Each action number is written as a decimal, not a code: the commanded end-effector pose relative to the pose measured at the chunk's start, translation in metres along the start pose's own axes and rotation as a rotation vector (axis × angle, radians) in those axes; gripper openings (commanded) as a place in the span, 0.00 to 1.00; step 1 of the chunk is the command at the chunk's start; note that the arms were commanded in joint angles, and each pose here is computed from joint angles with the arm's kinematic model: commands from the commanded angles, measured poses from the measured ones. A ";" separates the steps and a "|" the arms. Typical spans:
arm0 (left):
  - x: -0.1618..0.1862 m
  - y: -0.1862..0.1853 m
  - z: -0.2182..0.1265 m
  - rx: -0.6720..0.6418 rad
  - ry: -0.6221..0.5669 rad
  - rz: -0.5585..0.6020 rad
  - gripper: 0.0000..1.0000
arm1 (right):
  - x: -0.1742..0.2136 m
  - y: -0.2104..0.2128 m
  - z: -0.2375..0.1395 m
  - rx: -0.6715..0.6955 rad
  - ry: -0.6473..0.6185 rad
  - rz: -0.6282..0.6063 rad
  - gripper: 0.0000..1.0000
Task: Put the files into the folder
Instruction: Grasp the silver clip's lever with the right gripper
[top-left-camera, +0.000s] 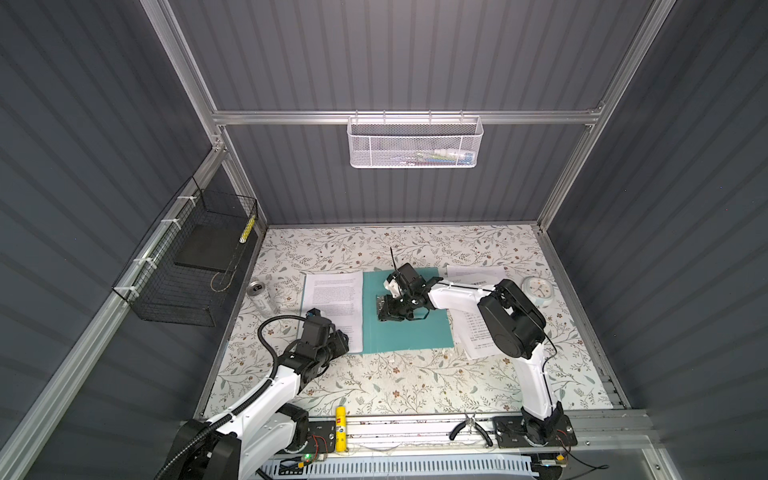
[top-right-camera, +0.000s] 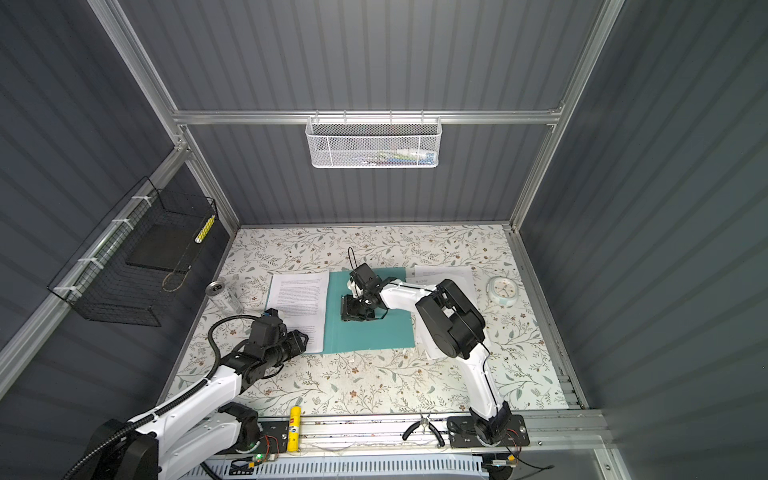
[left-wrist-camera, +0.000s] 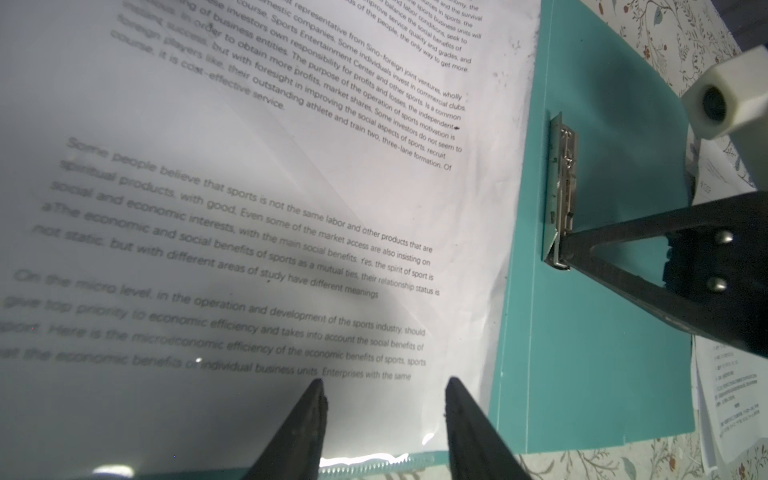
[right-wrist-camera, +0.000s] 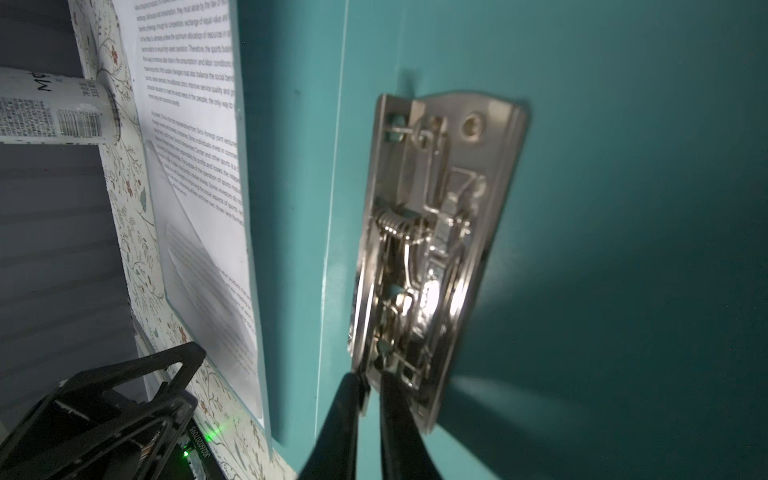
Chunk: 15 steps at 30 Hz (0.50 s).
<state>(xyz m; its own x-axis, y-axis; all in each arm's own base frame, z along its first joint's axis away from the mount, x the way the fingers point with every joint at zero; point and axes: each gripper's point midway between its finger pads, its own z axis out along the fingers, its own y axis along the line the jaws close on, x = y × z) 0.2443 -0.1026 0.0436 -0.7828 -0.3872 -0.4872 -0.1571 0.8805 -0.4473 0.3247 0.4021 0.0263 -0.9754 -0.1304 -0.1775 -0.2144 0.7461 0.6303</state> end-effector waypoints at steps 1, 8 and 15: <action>-0.002 0.005 -0.001 -0.020 -0.014 -0.016 0.48 | 0.001 0.000 0.005 -0.010 0.010 0.010 0.15; -0.002 0.006 0.000 -0.025 -0.008 -0.019 0.43 | 0.006 -0.004 0.006 -0.011 0.018 0.022 0.13; -0.001 0.007 0.004 -0.042 0.007 -0.019 0.29 | 0.015 -0.013 0.008 -0.004 0.033 0.034 0.11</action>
<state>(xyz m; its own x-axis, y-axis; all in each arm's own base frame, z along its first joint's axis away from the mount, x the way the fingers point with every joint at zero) 0.2437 -0.0996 0.0379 -0.7850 -0.3977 -0.4749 -0.1841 0.8818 -0.4341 0.3227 0.4039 0.0239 -0.9775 -0.1220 -0.1722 -0.2061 0.7287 0.6531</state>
